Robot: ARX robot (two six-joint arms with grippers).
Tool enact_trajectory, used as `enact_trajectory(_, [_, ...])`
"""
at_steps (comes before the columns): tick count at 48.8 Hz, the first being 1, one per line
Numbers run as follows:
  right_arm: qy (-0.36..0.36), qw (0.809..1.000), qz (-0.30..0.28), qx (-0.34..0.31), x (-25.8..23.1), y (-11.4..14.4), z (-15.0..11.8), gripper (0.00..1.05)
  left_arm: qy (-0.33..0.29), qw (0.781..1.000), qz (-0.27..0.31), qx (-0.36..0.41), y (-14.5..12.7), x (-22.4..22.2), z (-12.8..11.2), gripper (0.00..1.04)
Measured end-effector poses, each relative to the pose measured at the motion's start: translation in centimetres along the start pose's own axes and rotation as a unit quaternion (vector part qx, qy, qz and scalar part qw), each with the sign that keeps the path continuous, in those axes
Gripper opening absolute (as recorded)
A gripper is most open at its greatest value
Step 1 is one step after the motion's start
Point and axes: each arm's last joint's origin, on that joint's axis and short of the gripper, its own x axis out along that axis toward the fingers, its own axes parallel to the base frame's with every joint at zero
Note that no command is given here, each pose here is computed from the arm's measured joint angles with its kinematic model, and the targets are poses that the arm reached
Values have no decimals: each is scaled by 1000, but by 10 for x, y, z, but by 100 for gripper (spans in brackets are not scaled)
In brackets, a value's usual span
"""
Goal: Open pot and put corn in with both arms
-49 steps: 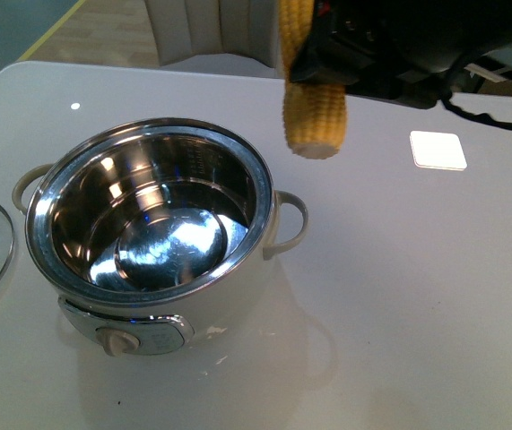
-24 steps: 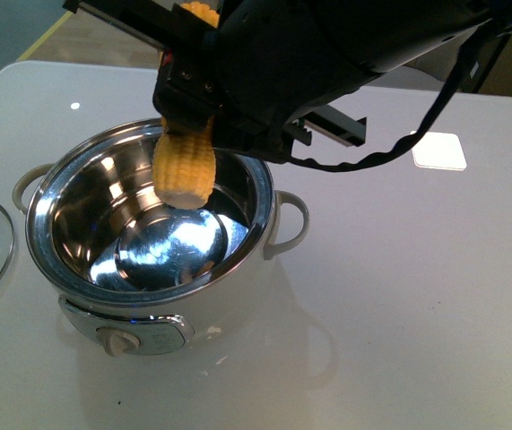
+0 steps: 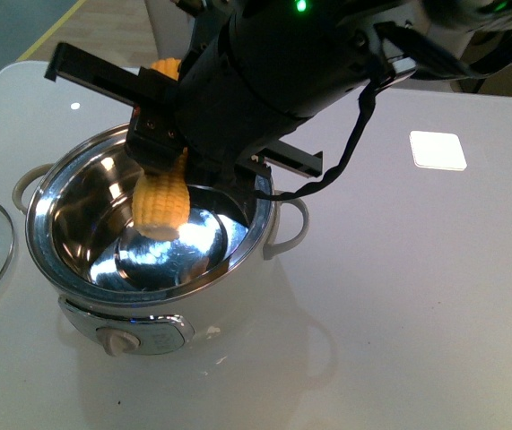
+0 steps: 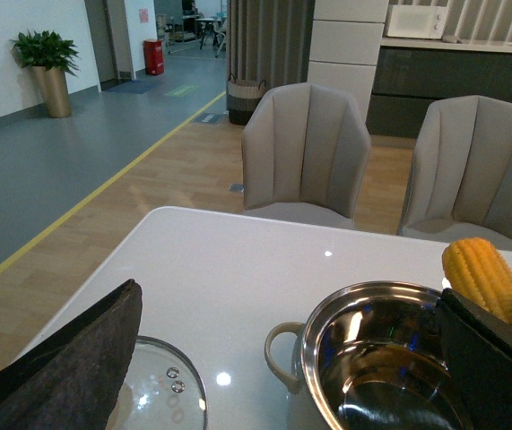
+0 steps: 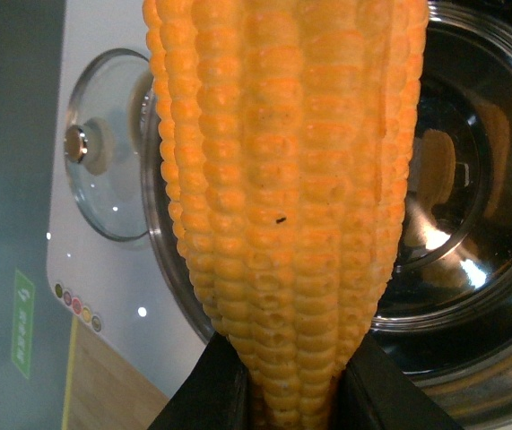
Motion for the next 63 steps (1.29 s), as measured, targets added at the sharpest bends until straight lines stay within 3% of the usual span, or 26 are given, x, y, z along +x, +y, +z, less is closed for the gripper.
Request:
enact_trajectory(20, [17, 1000, -24, 11, 29, -7, 13, 15, 0, 1000, 0, 0, 0, 0, 0, 98])
enact_trajectory(27, [29, 999, -39, 9, 37, -11, 6, 46, 0, 1000, 0, 0, 0, 0, 0, 98])
enact_trajectory(32, [30, 999, -39, 7, 37, -12, 4, 60, 0, 1000, 0, 0, 0, 0, 0, 98])
enact_trajectory(40, [36, 998, -45, 9, 38, -17, -1, 91, 0, 1000, 0, 0, 0, 0, 0, 98])
enact_trajectory(43, [36, 998, -47, 11, 36, -19, -1, 97, 0, 1000, 0, 0, 0, 0, 0, 98])
enact_trajectory(51, [1, 999, -40, 23, 7, -27, 11, 96, 0, 1000, 0, 0, 0, 0, 0, 98])
enact_trajectory(57, [-91, 994, -62, 20, -44, -45, 27, 96, 0, 1000, 0, 0, 0, 0, 0, 98])
enact_trajectory(63, [-163, 984, -73, 20, -101, -72, 22, 96, 0, 1000, 0, 0, 0, 0, 0, 98])
